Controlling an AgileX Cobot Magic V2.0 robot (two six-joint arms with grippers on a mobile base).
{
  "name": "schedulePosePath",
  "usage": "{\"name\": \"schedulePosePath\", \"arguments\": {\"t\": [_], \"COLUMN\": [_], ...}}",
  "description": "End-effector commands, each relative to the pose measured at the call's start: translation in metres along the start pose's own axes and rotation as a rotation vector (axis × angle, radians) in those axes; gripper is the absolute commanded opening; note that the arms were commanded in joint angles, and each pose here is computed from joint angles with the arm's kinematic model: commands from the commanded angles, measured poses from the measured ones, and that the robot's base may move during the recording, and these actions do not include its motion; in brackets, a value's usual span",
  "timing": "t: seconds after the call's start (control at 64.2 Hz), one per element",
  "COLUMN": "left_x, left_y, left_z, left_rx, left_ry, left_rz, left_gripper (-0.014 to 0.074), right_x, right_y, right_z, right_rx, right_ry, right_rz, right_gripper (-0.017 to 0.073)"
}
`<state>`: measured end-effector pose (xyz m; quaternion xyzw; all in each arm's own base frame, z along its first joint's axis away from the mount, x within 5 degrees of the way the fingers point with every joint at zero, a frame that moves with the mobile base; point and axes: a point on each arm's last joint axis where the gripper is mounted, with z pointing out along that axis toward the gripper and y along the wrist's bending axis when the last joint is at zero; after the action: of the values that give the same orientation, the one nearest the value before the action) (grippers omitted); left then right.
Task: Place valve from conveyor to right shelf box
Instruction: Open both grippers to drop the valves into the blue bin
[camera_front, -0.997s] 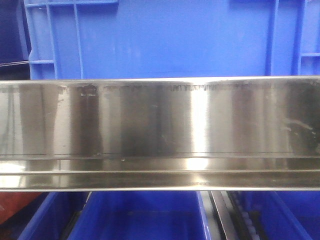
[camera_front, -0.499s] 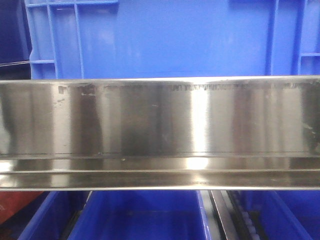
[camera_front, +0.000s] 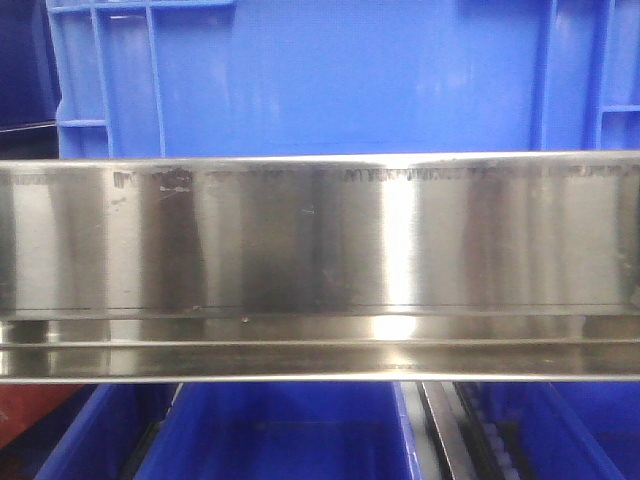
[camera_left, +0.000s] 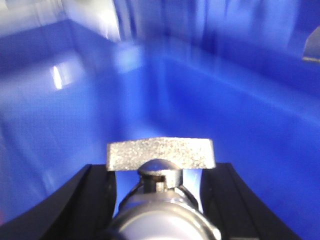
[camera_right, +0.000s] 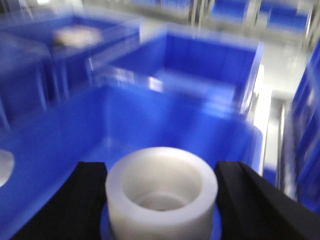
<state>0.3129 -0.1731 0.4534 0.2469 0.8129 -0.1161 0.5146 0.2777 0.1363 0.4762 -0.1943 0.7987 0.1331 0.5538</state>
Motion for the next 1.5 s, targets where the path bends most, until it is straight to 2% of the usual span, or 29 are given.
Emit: {"name": "schedulePosePath", "arguments": {"t": [0.0,0.078,0.203,0.296,0.374,0.483,0.545,0.577,0.654,0.732,0.95,1.06,1.153,1.309,1.371,1.434,1.48], "left_x": [0.002,0.010,0.021,0.027,0.029,0.029,0.029,0.029,0.030,0.031,0.016,0.005,-0.004,-0.014,-0.016,-0.017,-0.016], "left_y": [-0.001,-0.002,-0.003,-0.002,-0.002,-0.002,-0.002,-0.002,-0.002,-0.002,-0.001,0.000,0.001,0.003,0.005,0.008,0.013], "left_z": [0.018,0.035,0.054,0.062,0.065,0.065,0.065,0.065,0.065,0.064,0.041,0.017,-0.008,-0.052,-0.070,-0.085,-0.099], "left_rx": [0.005,0.009,0.014,0.015,0.016,0.016,0.016,0.016,0.016,0.017,0.014,0.006,0.001,-0.025,-0.046,-0.070,-0.096], "left_ry": [0.006,0.056,0.116,0.150,0.159,0.157,0.157,0.159,0.164,0.173,0.154,0.103,0.056,-0.002,-0.013,-0.020,-0.021], "left_rz": [-0.001,-0.002,-0.002,-0.003,-0.004,-0.004,-0.004,-0.004,-0.004,-0.004,0.001,0.002,0.004,0.023,0.038,0.039,-0.006], "left_gripper": [-0.0111,-0.0111,-0.0090,0.0025,0.0179,0.0386,0.0502,0.0534,0.0582,0.0581,0.0573,0.0512,0.0374,0.0057,-0.0055,-0.0111,-0.0111], "right_x": [-0.001,0.011,0.026,0.036,0.041,0.045,0.045,0.045,0.045,0.044,0.030,0.018,0.008,-0.003,-0.002,0.001,0.006], "right_y": [0.001,0.002,0.002,0.002,0.002,0.002,0.002,0.002,0.002,0.002,0.002,0.002,0.003,0.003,0.003,0.003,0.003], "right_z": [0.018,0.042,0.067,0.082,0.089,0.093,0.092,0.092,0.092,0.089,0.064,0.042,0.015,-0.028,-0.041,-0.054,-0.065], "right_rx": [-0.007,-0.024,-0.025,-0.026,-0.026,-0.027,-0.027,-0.027,-0.027,-0.028,-0.028,-0.028,-0.029,-0.027,-0.020,-0.013,-0.012], "right_ry": [-0.015,0.049,0.136,0.186,0.210,0.234,0.236,0.236,0.234,0.236,0.181,0.131,0.086,0.039,0.025,0.008,-0.013], "right_rz": [0.005,0.028,0.030,0.031,0.032,0.032,0.032,0.032,0.032,0.032,0.029,0.027,0.025,0.018,0.010,0.004,0.004], "right_gripper": [-0.0153,-0.0151,-0.0151,-0.0150,-0.0106,0.0068,0.0242,0.0330,0.0484,0.0576,0.0538,0.0453,0.0309,-0.0005,-0.0087,-0.0154,-0.0160]}}
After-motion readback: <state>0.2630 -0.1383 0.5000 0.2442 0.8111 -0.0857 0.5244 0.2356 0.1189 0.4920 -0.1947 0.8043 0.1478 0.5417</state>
